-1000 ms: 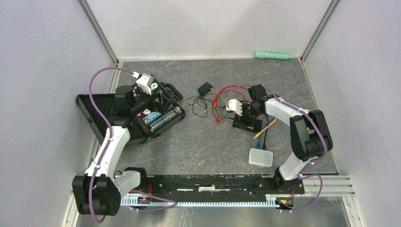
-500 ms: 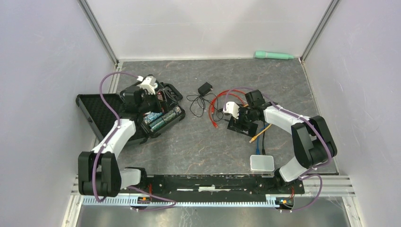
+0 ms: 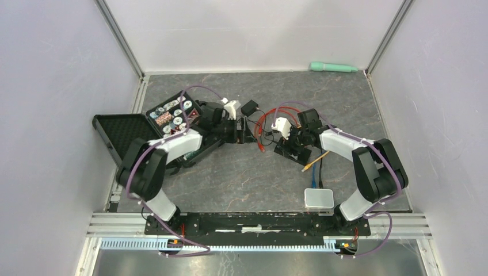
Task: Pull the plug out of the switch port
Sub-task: Move the switch port to the center of the board.
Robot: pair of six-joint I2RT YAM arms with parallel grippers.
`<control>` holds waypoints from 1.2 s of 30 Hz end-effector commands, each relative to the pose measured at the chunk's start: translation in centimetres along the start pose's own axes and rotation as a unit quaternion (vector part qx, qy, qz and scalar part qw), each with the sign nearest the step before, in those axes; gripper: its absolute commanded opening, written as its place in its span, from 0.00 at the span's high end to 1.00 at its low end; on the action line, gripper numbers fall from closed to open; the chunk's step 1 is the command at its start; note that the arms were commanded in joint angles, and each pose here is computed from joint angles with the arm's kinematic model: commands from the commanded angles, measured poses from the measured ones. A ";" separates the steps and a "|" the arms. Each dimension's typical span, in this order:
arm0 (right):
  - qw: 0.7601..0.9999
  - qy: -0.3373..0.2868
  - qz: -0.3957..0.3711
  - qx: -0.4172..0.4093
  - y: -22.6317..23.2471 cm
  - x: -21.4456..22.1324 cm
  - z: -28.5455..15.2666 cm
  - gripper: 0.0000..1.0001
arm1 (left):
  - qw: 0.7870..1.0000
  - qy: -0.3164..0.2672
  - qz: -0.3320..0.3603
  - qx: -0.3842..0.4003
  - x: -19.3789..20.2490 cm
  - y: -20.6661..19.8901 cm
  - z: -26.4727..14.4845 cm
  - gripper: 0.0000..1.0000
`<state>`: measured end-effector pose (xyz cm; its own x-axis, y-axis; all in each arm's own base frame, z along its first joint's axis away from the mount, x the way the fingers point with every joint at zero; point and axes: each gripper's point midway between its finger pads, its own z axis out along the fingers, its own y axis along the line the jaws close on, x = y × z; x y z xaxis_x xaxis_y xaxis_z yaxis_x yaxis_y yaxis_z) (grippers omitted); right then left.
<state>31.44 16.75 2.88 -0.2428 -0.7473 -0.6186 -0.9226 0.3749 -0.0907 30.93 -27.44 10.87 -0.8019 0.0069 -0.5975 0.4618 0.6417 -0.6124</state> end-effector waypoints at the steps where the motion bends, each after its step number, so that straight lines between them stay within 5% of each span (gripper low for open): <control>1: 0.999 -0.031 0.034 0.023 -0.5 -1.0 0.1 0.49 | 0.996 0.040 -0.074 0.037 0.2 -2.4 3.8 0.13; 10: 0.996 -0.063 0.051 0.025 -0.1 -1.2 -0.3 0.54 | 0.979 0.039 -0.192 0.064 0.4 -3.3 8.4 0.17; 36: 0.992 -0.095 0.086 0.003 -0.6 -0.9 -0.7 0.56 | 0.964 0.031 -0.245 0.095 -0.2 -4.2 12.7 0.37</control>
<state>31.81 16.35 3.40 -0.3321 -0.5910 -0.7351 -0.8721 0.4894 0.0005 32.98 -38.92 6.28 -0.9611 -0.1926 -0.1982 0.0858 0.4738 -0.8764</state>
